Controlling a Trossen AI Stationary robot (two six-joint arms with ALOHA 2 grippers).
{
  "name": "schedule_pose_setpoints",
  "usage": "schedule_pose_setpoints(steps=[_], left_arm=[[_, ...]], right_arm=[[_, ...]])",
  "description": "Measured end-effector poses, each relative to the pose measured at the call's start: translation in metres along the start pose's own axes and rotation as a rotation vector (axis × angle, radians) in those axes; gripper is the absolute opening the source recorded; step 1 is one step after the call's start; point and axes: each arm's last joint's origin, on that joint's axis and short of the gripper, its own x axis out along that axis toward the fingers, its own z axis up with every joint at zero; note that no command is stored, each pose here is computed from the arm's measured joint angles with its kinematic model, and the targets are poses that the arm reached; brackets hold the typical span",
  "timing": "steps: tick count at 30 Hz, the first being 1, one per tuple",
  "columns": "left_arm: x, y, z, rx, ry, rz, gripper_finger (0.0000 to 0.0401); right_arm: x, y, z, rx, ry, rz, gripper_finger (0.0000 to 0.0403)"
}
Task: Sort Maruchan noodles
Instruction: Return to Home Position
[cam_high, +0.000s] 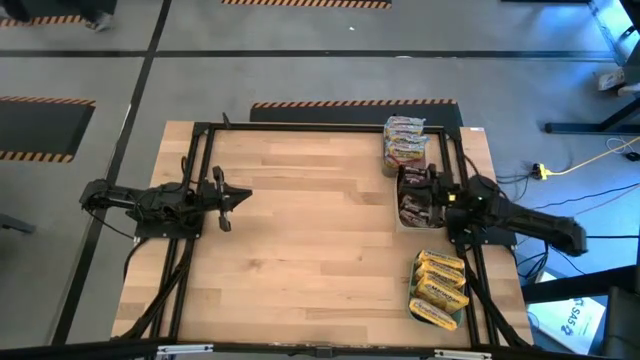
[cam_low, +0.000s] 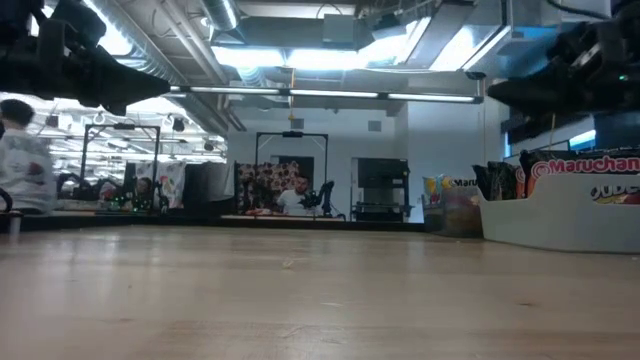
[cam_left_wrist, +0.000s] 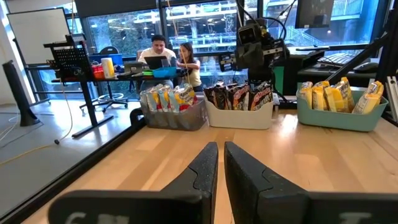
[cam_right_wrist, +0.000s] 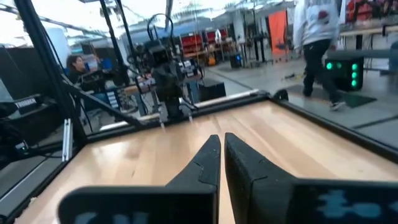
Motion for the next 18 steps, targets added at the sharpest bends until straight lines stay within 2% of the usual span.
schedule_pose_setpoints(steps=[4,8,12,18], left_arm=[[0.0,0.0,0.0,0.0,0.0,0.0,0.0024],[0.0,0.0,-0.0001,0.0,0.0,0.002,0.0024],[0.0,-0.0001,-0.0001,0.0,0.0,-0.003,0.0024],[0.0,-0.0002,-0.0001,0.0,0.0,-0.005,0.0024]], right_arm=[[-0.0078,0.002,0.0008,-0.003,-0.015,0.012,0.001],[-0.008,0.0042,-0.0029,-0.015,0.032,0.107,0.001],[-0.008,0.0056,-0.0029,-0.015,0.039,0.153,0.001],[-0.0072,0.0049,-0.0039,-0.011,0.05,0.142,0.001]])
